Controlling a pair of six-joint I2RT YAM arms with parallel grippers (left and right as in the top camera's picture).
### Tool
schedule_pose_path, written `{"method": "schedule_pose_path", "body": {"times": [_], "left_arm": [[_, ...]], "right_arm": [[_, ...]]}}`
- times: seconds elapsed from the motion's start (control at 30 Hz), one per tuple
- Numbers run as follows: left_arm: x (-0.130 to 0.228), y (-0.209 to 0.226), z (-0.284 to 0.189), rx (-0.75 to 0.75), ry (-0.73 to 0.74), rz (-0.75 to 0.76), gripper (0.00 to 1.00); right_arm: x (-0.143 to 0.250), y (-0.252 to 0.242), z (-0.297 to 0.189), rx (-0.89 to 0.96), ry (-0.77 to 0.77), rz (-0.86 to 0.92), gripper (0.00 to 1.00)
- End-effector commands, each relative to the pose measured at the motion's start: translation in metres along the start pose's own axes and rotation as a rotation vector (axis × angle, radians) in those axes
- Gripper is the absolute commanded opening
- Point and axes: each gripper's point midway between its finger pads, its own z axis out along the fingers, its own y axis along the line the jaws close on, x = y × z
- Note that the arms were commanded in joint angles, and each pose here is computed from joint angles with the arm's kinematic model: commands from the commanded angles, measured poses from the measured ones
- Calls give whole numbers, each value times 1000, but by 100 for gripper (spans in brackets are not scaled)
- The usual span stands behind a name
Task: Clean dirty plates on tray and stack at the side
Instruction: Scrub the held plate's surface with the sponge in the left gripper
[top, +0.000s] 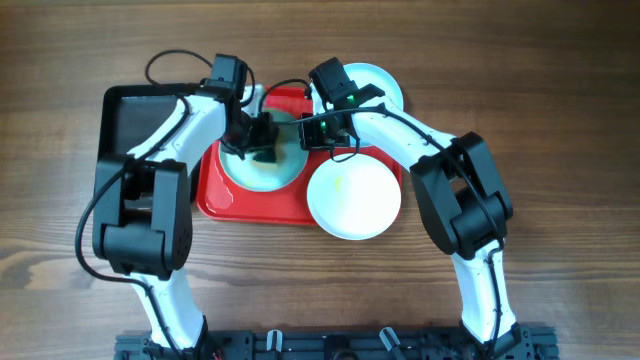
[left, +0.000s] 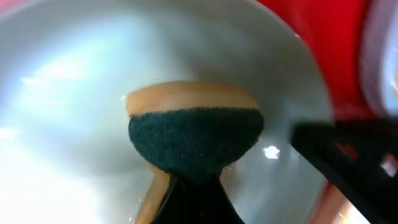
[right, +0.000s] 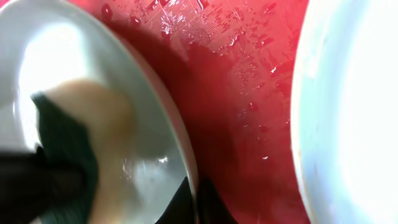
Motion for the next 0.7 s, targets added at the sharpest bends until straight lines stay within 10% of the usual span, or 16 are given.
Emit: {"method": "schedule_pose_path", "body": {"times": [0.0,0.4,0.67], "left_arm": [[23,-25,10,145,103,48,4],[18,99,-18,-581,-45,-325,4],[9,112,-28,-682,-138,-396,4]], "right_arm": [[13,-6,14,30,37,-16,4],[13,-6,14,30,38,-16,4],[12,-6,14,30,35,-17,4]]}}
